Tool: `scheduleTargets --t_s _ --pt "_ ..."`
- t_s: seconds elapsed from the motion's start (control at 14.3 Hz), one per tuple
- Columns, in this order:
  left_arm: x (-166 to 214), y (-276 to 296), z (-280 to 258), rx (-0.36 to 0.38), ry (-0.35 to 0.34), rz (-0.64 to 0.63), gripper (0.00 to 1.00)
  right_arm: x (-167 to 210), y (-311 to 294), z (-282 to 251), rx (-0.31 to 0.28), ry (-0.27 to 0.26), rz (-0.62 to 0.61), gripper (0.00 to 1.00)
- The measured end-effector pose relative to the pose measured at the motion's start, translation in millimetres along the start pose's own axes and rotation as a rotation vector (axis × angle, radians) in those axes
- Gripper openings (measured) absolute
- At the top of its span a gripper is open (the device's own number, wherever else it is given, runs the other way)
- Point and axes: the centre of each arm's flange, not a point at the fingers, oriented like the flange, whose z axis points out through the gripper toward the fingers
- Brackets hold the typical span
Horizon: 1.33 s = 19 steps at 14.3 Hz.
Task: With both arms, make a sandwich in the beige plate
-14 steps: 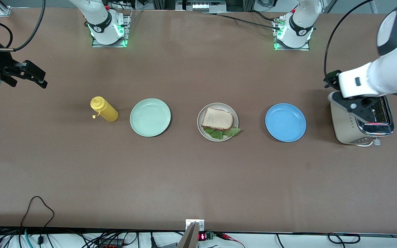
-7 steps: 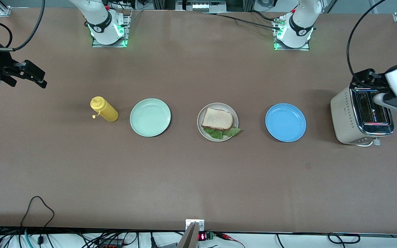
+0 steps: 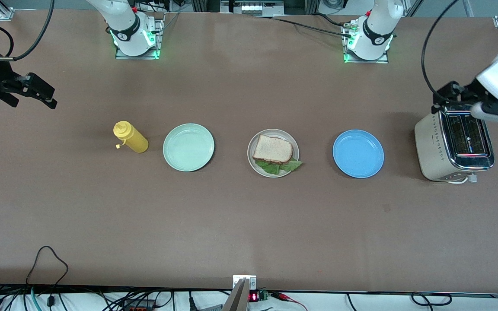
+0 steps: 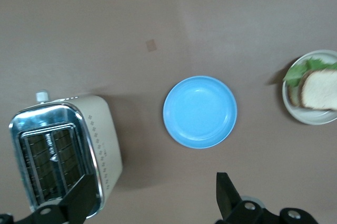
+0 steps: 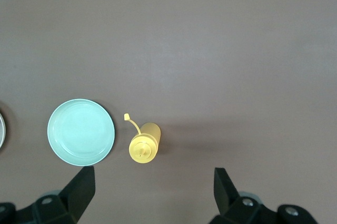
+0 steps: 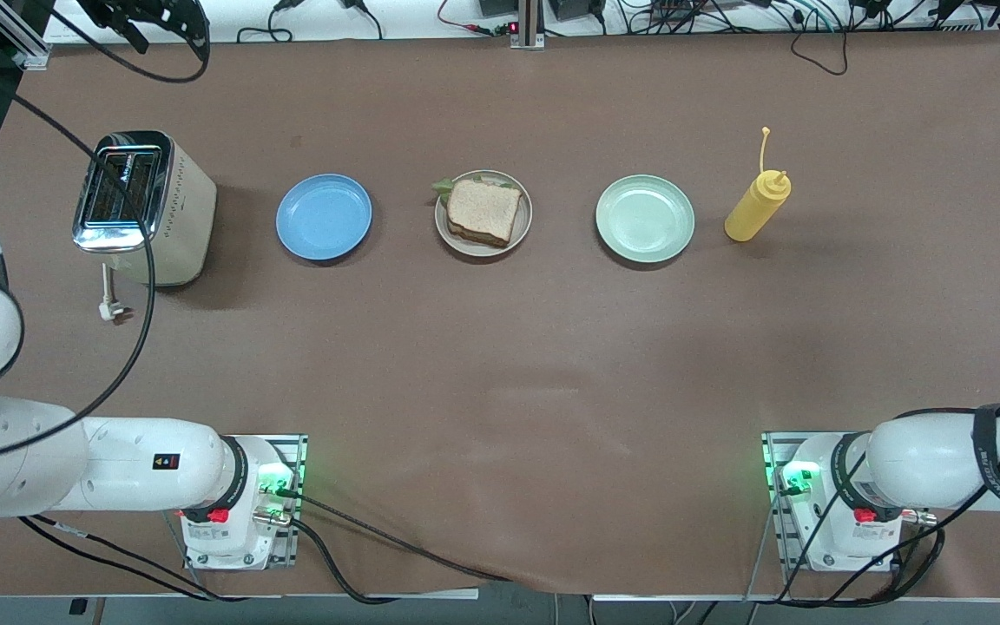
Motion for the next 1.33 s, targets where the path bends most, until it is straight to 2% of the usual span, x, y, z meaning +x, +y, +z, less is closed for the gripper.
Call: scheduleTargets --t_s 0.21,0.77,1.33 --pt "-9.9 13.4 -2.5 0.027 0.000 0.023 1.00 0.0 0.0 -0.1 0.000 0.000 0.000 1.00" --pt "-4.9 -1.2 4.7 0.006 -0.047 -0.006 1.00 -0.2 -0.6 -1.6 0.000 0.004 -0.001 1.00" --pt "1.5 -7.5 5.1 -0.003 -0.053 -0.018 1.00 -0.4 -1.9 -2.3 0.001 0.005 -0.004 1.00"
